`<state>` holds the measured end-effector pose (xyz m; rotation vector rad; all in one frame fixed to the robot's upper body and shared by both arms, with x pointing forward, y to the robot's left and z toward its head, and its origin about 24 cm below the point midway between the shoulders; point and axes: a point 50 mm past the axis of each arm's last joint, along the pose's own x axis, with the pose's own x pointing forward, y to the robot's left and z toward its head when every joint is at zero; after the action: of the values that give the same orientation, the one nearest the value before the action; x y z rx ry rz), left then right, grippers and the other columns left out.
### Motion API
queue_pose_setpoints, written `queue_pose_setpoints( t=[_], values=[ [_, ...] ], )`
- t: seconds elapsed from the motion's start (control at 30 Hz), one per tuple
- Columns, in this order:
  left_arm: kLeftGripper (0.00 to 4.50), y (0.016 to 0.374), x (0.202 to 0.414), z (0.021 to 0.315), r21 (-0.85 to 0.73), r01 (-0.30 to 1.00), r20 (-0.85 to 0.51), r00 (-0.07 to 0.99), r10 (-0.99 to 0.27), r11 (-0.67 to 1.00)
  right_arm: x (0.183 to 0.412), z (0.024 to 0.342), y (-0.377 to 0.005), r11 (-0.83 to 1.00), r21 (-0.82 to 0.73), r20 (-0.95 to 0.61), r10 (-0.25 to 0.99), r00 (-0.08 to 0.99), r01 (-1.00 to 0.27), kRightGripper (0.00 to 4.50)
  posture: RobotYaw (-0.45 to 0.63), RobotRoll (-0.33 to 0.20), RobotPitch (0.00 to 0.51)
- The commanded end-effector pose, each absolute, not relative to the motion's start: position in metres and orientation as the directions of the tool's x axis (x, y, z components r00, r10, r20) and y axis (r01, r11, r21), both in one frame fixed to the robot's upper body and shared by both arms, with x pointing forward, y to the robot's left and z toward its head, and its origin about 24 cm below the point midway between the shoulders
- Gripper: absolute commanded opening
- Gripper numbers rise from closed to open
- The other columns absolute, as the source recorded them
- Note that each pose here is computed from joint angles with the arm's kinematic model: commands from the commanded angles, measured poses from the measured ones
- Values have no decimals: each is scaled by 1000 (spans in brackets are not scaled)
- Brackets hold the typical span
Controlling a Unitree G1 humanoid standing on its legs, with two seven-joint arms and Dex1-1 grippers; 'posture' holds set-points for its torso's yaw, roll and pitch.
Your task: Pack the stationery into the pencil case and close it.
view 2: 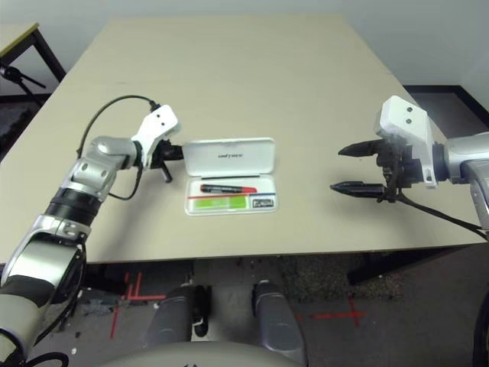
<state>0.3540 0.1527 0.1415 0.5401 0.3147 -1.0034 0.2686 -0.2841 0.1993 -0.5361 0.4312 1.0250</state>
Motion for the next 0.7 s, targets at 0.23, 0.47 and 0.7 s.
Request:
queue_pose_setpoints(
  t=[0.23, 0.47, 0.7],
  values=[
    [11, 136, 322, 136, 177, 960, -535, 278, -798, 215, 273, 196, -284, 408, -227, -582, 671, 459, -884, 4500, -171, 0, 77],
    [11, 110, 306, 118, 156, 976, -573, 214, -791, 151, 275, 193, -284, 412, -230, -589, 663, 463, -882, 4500, -169, 0, 75],
    [11, 100, 303, 107, 164, 979, -603, 200, -772, 125, 275, 190, -282, 411, -226, -594, 661, 460, -883, 4500, -179, 0, 73]
  ],
)
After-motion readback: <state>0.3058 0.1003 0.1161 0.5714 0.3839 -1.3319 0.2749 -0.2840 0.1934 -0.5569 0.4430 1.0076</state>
